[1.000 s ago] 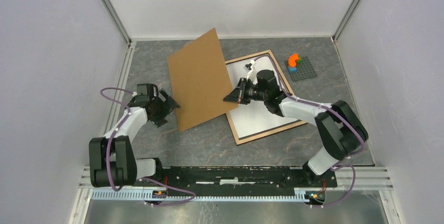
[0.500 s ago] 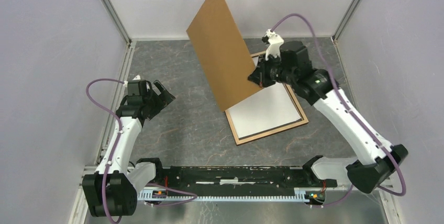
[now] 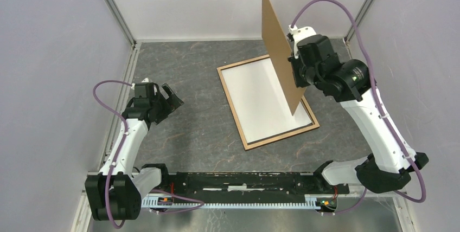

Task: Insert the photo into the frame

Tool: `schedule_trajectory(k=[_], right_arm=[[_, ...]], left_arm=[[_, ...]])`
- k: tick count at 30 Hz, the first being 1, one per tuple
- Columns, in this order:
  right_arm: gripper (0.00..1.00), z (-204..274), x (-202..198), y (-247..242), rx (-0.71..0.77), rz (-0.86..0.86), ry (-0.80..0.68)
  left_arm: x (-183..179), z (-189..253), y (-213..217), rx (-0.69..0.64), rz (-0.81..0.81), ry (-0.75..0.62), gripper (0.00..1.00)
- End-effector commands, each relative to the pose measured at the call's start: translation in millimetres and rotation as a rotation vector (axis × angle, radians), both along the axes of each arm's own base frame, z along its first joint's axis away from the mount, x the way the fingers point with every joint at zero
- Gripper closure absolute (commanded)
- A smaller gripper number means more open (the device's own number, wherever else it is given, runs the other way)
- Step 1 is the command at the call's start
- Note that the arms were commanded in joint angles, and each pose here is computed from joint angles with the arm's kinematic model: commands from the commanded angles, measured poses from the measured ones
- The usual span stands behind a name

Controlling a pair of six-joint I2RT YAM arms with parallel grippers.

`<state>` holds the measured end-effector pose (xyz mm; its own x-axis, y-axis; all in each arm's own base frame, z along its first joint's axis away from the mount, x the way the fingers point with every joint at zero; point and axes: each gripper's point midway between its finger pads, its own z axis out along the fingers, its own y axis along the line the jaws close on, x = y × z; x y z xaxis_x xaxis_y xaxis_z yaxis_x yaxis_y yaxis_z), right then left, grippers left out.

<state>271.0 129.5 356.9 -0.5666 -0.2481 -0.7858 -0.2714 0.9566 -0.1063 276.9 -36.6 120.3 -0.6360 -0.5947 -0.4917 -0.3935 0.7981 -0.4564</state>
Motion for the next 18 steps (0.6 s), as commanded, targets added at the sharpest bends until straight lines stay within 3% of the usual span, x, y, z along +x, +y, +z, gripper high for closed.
schedule_trajectory(k=[1, 18], right_arm=[[1.0, 1, -1, -15, -0.107, -0.122, -0.055], [1.0, -63, 5, 32, -0.422, -0.208, -0.123]], left_arm=[[9, 9, -4, 0.004, -0.042, -0.049, 0.0], [9, 2, -5, 0.01, -0.049, -0.029, 0.0]])
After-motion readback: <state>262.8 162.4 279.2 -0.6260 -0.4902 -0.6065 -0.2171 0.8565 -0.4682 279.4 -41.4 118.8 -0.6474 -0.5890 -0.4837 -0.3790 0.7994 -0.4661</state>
